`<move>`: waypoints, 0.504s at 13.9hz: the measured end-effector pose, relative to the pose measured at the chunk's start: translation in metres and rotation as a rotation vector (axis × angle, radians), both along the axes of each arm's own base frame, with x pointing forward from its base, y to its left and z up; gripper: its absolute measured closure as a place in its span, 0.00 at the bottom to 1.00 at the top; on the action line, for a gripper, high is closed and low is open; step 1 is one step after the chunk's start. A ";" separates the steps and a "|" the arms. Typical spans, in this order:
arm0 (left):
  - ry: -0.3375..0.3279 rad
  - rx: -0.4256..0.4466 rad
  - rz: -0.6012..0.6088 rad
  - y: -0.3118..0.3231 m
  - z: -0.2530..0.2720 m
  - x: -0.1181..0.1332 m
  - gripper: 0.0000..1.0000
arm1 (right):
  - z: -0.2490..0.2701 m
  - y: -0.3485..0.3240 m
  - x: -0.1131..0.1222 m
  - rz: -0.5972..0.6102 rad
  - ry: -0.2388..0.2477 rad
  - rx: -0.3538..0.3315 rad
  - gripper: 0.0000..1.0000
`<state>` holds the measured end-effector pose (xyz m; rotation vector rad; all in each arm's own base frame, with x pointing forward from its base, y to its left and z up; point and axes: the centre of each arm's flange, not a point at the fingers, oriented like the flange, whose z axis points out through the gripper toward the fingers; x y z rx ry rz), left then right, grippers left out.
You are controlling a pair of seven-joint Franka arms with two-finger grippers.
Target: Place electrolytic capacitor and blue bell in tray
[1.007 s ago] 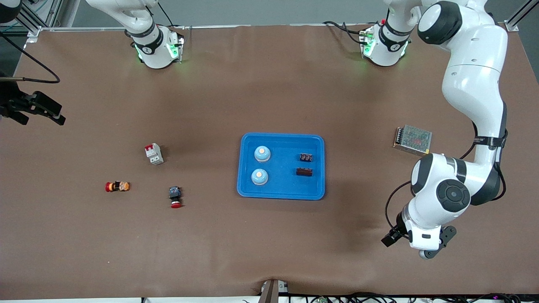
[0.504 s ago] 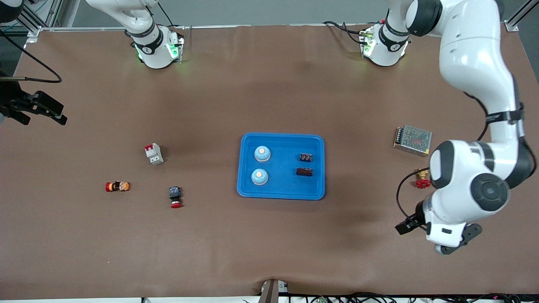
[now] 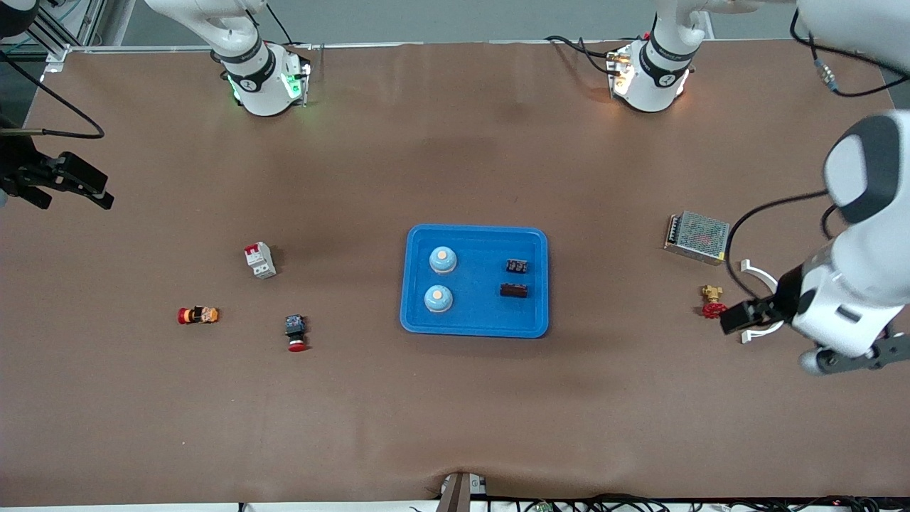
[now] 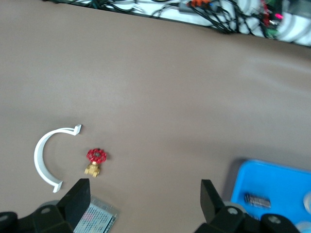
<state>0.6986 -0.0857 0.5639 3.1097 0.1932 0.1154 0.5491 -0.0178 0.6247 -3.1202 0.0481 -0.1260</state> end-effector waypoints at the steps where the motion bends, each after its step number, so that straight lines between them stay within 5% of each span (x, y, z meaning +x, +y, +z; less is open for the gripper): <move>1: 0.003 -0.006 -0.026 0.005 0.013 -0.007 0.00 | 0.000 0.000 0.000 -0.001 0.000 0.000 0.00; 7: 0.031 -0.014 -0.080 0.022 0.073 -0.050 0.00 | -0.001 0.000 0.000 -0.001 0.003 0.000 0.00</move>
